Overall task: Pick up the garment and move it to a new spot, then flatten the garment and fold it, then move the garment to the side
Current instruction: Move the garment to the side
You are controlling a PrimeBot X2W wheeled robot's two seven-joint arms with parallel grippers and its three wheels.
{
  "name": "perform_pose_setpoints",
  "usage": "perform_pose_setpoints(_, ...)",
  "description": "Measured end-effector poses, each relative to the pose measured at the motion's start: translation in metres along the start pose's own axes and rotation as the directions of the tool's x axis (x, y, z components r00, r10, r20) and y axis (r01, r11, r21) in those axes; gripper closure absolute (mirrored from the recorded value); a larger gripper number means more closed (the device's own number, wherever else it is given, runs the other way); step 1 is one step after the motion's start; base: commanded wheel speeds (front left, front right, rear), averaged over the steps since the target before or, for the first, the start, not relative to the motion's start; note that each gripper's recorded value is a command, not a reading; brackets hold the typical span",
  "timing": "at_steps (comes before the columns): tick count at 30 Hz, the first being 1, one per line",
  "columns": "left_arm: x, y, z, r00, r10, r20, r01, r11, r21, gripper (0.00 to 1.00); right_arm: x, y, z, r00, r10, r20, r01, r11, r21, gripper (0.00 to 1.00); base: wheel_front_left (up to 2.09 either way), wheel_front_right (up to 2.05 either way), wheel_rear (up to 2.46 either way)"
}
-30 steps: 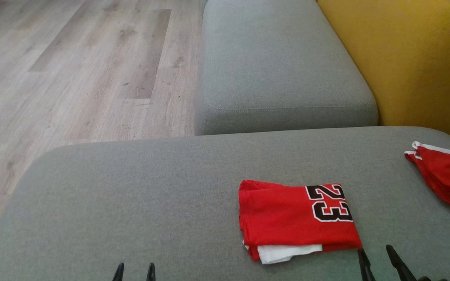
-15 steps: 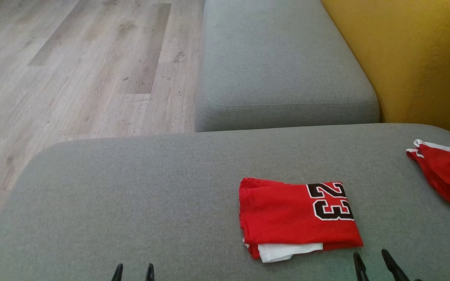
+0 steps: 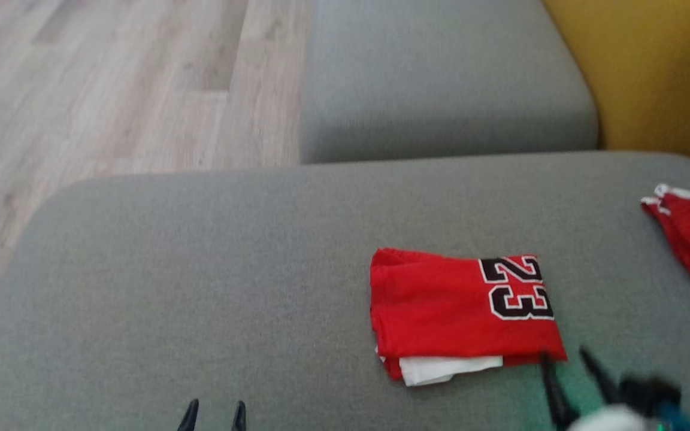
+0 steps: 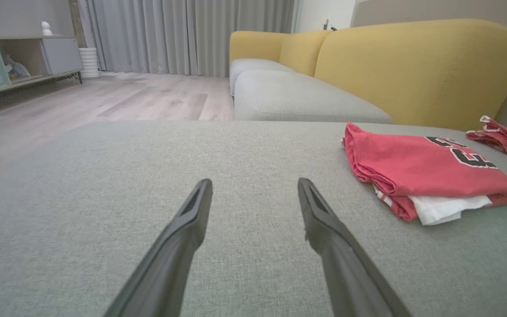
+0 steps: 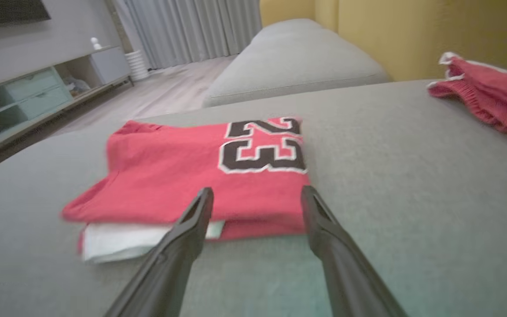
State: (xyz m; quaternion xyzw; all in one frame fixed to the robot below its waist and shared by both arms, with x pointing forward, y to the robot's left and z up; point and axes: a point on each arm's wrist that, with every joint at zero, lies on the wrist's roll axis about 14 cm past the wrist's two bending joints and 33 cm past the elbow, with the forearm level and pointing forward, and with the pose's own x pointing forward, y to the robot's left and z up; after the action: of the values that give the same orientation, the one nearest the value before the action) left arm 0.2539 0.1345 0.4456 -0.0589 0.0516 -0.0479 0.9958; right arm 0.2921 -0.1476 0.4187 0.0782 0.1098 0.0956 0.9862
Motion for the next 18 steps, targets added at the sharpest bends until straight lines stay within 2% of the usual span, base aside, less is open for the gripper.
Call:
perform_pose_setpoints(6,0.013,-0.010,-0.003,0.998,-0.047,-0.030,0.047,0.999,-0.002,0.00,0.055,-0.030,0.021,0.994,-0.045,-0.096,0.042,0.999,-0.032,0.00,0.00,0.00,0.00)
perform_pose_setpoints(10,0.021,-0.019,0.001,0.997,-0.072,-0.021,0.072,0.997,-0.022,0.00,0.071,-0.038,0.001,0.967,-0.065,-0.248,0.060,0.998,-0.026,0.00,0.00,0.00,0.00)
perform_pose_setpoints(15,0.024,-0.020,0.003,0.997,-0.073,-0.016,0.073,0.997,-0.025,0.00,0.080,-0.050,-0.017,0.934,-0.100,-0.342,0.106,0.994,0.000,0.00,0.00,0.00,0.00)
perform_pose_setpoints(16,0.025,-0.021,0.004,0.997,-0.074,-0.015,0.074,0.997,-0.025,0.00,0.082,-0.050,-0.021,0.926,-0.101,-0.364,0.109,0.994,-0.001,0.17,0.00,0.00,0.00)
perform_pose_setpoints(17,0.026,-0.021,0.005,0.997,-0.072,-0.012,0.071,0.997,-0.026,0.00,0.083,-0.049,-0.024,0.918,-0.100,-0.384,0.111,0.994,0.006,0.76,0.00,0.00,0.00)
perform_pose_setpoints(18,0.027,-0.020,0.006,0.998,-0.063,-0.008,0.063,0.997,-0.036,0.00,0.085,-0.047,-0.027,0.914,-0.095,-0.395,0.112,0.994,0.018,1.00,0.00,0.00,0.00)
